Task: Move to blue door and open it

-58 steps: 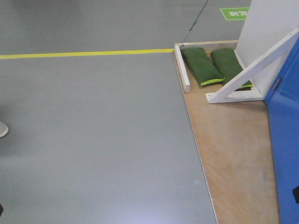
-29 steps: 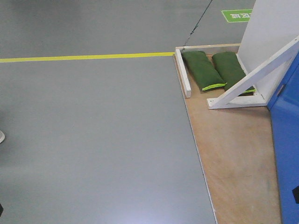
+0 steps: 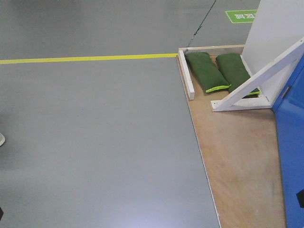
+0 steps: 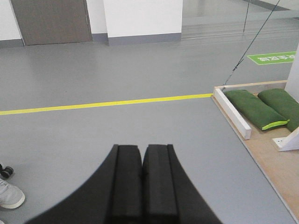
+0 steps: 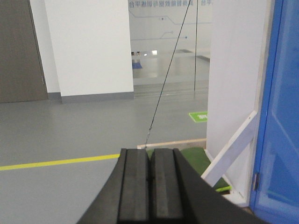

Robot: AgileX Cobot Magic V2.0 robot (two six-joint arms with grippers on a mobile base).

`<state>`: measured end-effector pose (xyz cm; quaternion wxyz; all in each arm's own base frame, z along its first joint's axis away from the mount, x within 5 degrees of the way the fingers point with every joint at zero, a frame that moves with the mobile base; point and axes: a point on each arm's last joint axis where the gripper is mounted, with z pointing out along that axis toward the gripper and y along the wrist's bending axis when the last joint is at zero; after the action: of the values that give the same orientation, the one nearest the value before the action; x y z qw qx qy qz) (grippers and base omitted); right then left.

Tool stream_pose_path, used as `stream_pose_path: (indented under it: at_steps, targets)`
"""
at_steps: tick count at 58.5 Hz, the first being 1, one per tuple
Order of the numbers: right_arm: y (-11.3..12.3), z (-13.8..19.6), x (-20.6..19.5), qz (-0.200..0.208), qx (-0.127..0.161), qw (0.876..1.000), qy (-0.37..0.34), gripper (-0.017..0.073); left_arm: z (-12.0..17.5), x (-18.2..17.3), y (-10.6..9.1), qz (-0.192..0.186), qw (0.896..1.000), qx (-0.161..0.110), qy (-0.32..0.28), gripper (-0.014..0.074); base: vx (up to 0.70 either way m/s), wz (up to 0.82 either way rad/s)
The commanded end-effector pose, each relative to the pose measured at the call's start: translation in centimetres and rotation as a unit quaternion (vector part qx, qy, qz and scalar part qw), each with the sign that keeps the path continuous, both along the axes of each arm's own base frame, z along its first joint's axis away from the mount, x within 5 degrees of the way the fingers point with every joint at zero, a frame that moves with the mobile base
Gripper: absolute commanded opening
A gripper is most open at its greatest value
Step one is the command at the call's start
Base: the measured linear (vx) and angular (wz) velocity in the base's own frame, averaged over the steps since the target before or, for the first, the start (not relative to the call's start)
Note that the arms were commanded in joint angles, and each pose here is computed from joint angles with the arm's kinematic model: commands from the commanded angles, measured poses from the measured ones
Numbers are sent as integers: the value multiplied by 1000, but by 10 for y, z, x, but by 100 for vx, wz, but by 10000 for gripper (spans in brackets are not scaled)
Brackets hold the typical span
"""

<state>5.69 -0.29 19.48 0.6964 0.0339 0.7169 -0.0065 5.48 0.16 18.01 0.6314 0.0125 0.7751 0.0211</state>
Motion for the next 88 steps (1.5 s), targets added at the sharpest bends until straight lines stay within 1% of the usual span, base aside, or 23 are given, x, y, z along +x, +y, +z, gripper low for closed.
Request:
stream_pose_path:
  at_steps: [1, 4, 6, 7, 10, 14, 19, 20, 22, 23, 25, 26, 30, 32, 36, 43, 49, 57, 67, 76, 78, 82, 88]
  targets:
    - [-1, 4, 1, -5, 1, 1000, -19, 12, 17, -1, -1, -6, 998, -5, -61, 73, 0, 0]
    - [-1, 9, 1, -7, 7, 999, -39, 12, 17, -1, -1, -6, 998, -5, -61, 73, 0, 0]
    - [-2, 21, -1, -11, 21, 996, -84, 12, 17, -1, -1, -6, 998, -5, -61, 73, 0, 0]
    - [-8, 108, -23, -23, 116, 953, -280, 12, 17, -1, -1, -6, 998, -5, -61, 73, 0, 0]
    - [-9, 137, -28, -19, 146, 941, -306, 12, 17, -1, -1, -6, 998, -5, -61, 73, 0, 0]
    - [-11, 168, -31, -13, 201, 923, -327, 12, 17, -1, -1, -6, 998, -5, -61, 73, 0, 0]
    - [-16, 210, -35, -5, 282, 887, -366, 12, 17, -1, -1, -6, 998, -5, -61, 73, 0, 0]
    - [-18, 219, -34, -3, 308, 875, -373, 12, 17, -1, -1, -6, 998, -5, -61, 73, 0, 0]
    - [-21, 232, -34, -4, 343, 856, -386, 12, 17, -1, -1, -6, 998, -5, -61, 73, 0, 0]
    - [-23, 241, -34, -4, 369, 842, -394, 12, 17, -1, -1, -6, 998, -5, -61, 73, 0, 0]
    - [-26, 252, -33, -5, 402, 821, -405, 12, 17, -1, -1, -6, 998, -5, -61, 73, 0, 0]
    - [-29, 259, -32, -8, 425, 806, -413, 12, 17, -1, -1, -6, 998, -5, -61, 73, 0, 0]
    - [-37, 278, -28, -25, 477, 761, -439, 12, 17, -1, -1, -6, 998, -5, -61, 73, 0, 0]
    - [-41, 285, -24, -37, 487, 748, -448, 12, 17, -1, -1, -6, 998, -5, -61, 73, 0, 0]
    - [-44, 293, -13, -53, 485, 745, -455, 12, 17, -1, -1, -6, 998, -5, -61, 73, 0, 0]
    - [-45, 296, 6, -68, 459, 765, -447, 12, 17, -1, -1, -6, 998, -5, -61, 73, 0, 0]
    - [-47, 296, 14, -81, 438, 775, -449, 12, 17, -1, -1, -6, 998, -5, -61, 73, 0, 0]
    - [-51, 298, 10, -107, 409, 772, -474, 12, 17, -1, -1, -6, 998, -5, -61, 73, 0, 0]
    - [-61, 298, 0, -171, 363, 765, -504, 12, 17, -1, -1, -6, 998, -5, -61, 73, 0, 0]
    - [-69, 295, -5, -228, 328, 771, -495, 12, 17, -1, -1, -6, 998, -5, -61, 73, 0, 0]
    - [-71, 294, -6, -242, 322, 770, -495, 12, 17, -1, -1, -6, 998, -5, -61, 73, 0, 0]
    - [-75, 292, -11, -270, 318, 759, -499, 12, 17, -1, -1, -6, 998, -5, -61, 73, 0, 0]
    - [-81, 288, -16, -299, 336, 737, -505, 12, 17, -1, -1, -6, 998, -5, -61, 73, 0, 0]
